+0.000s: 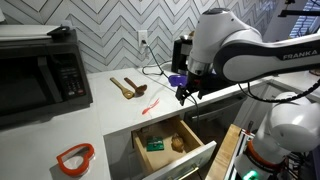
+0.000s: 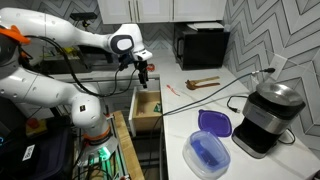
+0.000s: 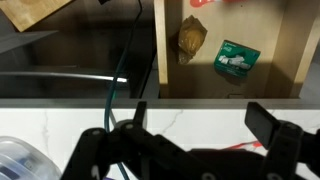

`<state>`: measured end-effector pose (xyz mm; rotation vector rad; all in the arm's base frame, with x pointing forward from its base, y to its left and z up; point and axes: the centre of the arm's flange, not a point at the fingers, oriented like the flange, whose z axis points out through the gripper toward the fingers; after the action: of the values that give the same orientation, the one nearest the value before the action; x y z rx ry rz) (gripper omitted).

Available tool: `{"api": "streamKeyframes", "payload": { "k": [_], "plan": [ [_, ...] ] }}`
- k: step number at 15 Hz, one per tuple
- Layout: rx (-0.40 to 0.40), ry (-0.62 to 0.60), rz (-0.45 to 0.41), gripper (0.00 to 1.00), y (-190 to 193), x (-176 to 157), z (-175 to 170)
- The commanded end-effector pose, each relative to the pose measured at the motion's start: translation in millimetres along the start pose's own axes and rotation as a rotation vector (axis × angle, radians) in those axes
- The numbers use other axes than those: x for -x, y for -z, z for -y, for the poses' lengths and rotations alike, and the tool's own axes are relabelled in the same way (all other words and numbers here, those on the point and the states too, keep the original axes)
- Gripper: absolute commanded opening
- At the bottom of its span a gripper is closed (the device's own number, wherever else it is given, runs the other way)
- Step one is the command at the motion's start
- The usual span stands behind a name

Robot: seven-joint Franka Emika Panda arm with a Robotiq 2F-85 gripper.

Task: Put the red spoon in the drawer and then close the drawer

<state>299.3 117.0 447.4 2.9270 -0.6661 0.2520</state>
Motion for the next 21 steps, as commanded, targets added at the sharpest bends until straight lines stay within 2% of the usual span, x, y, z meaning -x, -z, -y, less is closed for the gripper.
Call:
{"api": "streamKeyframes", "payload": {
  "k": [1,6,7,10,21],
  "plan": [
    [-0.010,-0.196,0.025,1.00,-30.8,-4.9,39.4],
    [-0.128,-0.407,-0.037,1.00,-55.1,-37.4,75.2],
    [-0.102,-0.340,-0.033,1.00,-41.1,-19.4,49.8],
    [-0.130,-0.389,-0.019,1.00,-50.4,-31.9,61.9],
    [-0.120,-0.401,-0.022,1.00,-52.8,-39.6,65.5]
  ]
}}
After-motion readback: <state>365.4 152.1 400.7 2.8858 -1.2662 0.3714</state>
